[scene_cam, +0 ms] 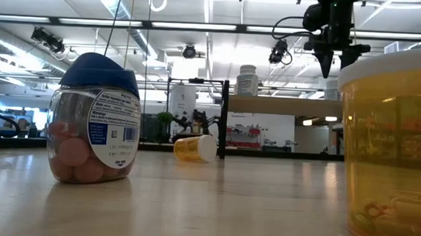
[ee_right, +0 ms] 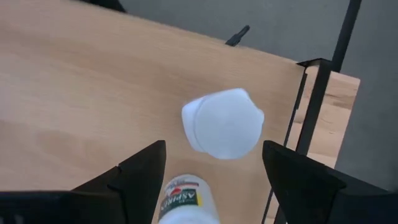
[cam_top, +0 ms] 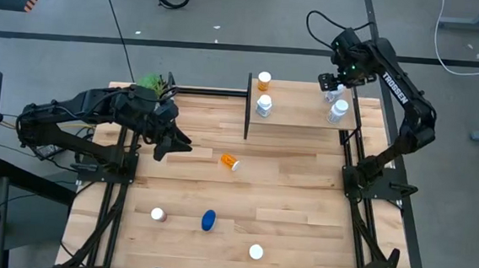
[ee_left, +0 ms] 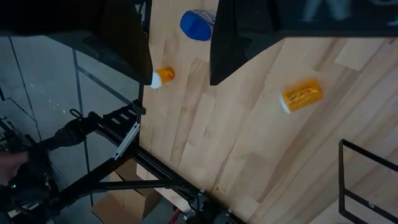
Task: Pick and place medicine bottles onto shelf by color
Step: Adjust the white blue pill bottle on the shelf
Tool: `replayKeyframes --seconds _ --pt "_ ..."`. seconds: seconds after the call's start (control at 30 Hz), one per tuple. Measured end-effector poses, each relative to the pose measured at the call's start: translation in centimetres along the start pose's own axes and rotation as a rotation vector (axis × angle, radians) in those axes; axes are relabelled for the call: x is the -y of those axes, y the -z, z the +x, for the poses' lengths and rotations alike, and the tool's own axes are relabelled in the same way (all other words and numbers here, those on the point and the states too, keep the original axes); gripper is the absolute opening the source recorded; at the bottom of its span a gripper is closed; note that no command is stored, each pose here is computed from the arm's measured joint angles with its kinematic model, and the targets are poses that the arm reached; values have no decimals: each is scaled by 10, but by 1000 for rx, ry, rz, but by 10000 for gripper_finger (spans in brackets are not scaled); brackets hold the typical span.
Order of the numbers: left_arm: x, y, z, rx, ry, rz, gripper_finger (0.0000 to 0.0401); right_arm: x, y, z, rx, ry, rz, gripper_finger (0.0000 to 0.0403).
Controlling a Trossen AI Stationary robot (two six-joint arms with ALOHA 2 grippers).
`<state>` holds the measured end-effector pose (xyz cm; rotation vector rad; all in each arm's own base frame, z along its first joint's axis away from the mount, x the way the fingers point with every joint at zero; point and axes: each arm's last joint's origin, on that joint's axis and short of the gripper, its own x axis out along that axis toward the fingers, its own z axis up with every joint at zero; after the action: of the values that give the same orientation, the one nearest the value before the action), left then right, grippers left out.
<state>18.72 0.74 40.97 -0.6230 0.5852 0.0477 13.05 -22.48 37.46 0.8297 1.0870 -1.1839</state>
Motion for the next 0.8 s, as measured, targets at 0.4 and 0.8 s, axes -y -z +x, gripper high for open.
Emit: replayKeyframes --seconds 0.4,0.8 --pt "1 -14 -2 126 33 60 167 3 -3 1 21 13 183 257" --pt "-5 -28 -7 230 42 195 167 3 -2 1 9 6 344 258"
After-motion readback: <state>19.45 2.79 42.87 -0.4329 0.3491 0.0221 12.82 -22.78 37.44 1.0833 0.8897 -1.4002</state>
